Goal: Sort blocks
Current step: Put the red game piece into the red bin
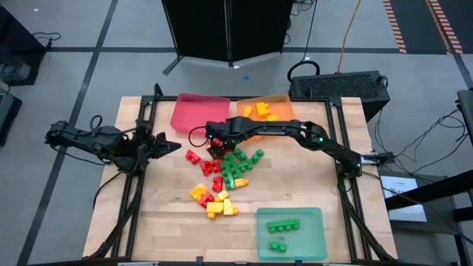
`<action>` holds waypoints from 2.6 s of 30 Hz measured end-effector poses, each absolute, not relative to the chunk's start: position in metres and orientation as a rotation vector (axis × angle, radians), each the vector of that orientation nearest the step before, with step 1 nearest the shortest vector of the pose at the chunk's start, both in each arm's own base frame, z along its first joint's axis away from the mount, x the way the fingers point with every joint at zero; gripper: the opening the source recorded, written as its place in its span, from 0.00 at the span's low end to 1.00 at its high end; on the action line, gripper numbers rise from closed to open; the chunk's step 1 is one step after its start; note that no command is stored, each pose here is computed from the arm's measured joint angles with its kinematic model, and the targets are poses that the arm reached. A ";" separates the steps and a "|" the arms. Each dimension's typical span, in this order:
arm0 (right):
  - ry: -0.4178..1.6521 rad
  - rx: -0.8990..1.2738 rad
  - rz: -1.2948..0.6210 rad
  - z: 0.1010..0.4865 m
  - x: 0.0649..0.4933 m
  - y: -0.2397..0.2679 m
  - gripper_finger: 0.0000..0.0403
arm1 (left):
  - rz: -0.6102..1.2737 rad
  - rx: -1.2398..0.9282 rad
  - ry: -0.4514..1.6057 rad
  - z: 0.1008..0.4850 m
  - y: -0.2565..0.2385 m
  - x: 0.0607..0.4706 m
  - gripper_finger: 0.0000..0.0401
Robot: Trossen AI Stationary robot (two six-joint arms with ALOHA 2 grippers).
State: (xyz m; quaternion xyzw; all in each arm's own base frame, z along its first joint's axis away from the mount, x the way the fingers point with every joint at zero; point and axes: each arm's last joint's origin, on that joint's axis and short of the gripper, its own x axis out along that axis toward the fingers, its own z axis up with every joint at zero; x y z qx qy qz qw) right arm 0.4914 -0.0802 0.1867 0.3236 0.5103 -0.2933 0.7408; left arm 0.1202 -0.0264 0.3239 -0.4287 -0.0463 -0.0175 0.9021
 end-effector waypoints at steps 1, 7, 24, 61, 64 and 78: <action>1.115 0.722 -0.651 0.185 0.492 -0.082 0.80 | -0.036 -0.885 -0.092 0.324 -0.026 0.120 0.03; 1.114 0.778 -0.713 0.174 0.492 -0.091 0.80 | -0.057 -0.883 -0.081 0.323 -0.027 0.120 0.03; 1.088 0.737 -0.807 0.197 0.481 -0.092 0.80 | -0.067 -0.867 -0.016 0.318 -0.028 0.120 0.03; 1.155 0.764 -0.737 0.192 0.483 -0.074 0.07 | -0.046 -0.848 0.019 0.314 -0.028 0.120 0.03; 1.082 0.747 -0.691 0.216 0.481 -0.074 0.02 | -0.044 -0.848 0.021 0.314 -0.028 0.120 0.03; 0.645 0.785 -0.595 0.261 0.490 -0.143 0.01 | -0.041 -0.827 0.023 0.314 -0.028 0.120 0.03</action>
